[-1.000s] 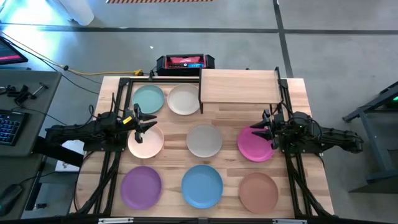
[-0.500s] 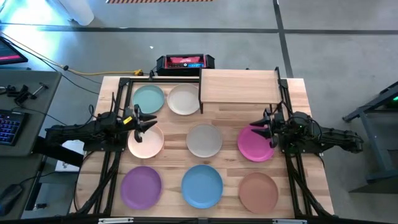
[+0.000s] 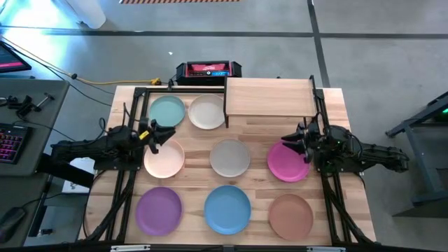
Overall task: Place and stack plates onto a shelf
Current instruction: Put the pink plate on the shelf
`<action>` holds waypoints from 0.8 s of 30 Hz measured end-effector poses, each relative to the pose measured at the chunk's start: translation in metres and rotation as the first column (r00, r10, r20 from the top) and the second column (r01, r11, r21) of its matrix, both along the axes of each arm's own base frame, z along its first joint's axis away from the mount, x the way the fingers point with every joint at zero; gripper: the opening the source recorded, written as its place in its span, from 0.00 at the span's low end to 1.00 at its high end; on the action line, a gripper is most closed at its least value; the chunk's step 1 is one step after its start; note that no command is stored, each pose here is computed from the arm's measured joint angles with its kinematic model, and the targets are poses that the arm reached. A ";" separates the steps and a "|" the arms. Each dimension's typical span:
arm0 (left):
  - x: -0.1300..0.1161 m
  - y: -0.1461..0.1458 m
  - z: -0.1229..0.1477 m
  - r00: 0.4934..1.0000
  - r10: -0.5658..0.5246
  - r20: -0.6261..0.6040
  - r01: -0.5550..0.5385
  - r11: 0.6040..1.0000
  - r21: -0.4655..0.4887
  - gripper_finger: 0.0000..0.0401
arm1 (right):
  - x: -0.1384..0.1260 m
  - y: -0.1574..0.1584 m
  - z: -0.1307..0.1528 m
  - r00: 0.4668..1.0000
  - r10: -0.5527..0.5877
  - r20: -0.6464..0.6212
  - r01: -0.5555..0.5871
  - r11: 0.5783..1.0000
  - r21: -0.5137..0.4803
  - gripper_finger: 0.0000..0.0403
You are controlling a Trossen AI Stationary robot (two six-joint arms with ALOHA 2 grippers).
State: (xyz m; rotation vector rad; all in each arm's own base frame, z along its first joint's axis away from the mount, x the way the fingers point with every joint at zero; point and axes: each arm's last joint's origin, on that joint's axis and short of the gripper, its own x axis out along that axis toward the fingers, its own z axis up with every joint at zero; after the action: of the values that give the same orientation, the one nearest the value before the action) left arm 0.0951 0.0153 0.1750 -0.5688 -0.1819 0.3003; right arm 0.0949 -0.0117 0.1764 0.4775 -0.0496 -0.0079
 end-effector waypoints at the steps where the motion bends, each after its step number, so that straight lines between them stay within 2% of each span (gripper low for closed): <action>1: 0.000 0.001 0.001 1.000 0.021 0.010 -0.021 1.000 -0.001 0.29 | 0.000 0.000 0.000 1.000 0.002 0.001 -0.002 1.000 0.026 0.29; 4: -0.001 0.002 0.004 0.995 0.089 0.047 -0.089 0.996 -0.014 0.29 | 0.000 0.000 0.000 1.000 0.004 0.002 -0.004 0.996 0.089 0.29; 8: -0.003 0.004 0.009 0.984 0.144 0.102 -0.142 0.989 -0.027 0.29 | 0.000 -0.001 0.001 1.000 -0.014 0.011 0.012 0.993 0.121 0.29; 12: -0.005 0.004 0.018 0.965 0.163 0.207 -0.150 0.985 -0.080 0.29 | 0.000 -0.003 0.002 0.996 -0.084 0.031 0.074 0.967 0.244 0.29; 14: -0.007 0.004 0.024 0.951 0.151 0.270 -0.137 0.988 -0.068 0.29 | -0.001 -0.003 0.006 0.992 -0.099 0.074 0.076 0.958 0.275 0.29; 17: -0.011 0.002 0.034 0.926 0.113 0.361 -0.120 0.993 -0.004 0.29 | -0.002 -0.003 0.016 0.979 -0.099 0.178 0.050 0.964 0.262 0.29; 20: -0.016 0.001 0.049 0.908 0.092 0.409 -0.114 0.993 0.030 0.29 | -0.006 -0.003 0.030 0.942 -0.108 0.317 0.040 0.976 0.215 0.29; 24: -0.023 0.000 0.072 0.897 0.061 0.438 -0.113 0.989 0.094 0.29 | -0.013 -0.003 0.048 0.892 -0.141 0.429 0.090 0.987 0.135 0.29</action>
State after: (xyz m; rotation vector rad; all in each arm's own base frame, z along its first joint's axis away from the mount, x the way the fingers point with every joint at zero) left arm 0.0721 0.0149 0.2468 -0.5052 -0.6565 0.2435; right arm 0.0815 -0.0144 0.2241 0.5813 -0.5243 -0.0203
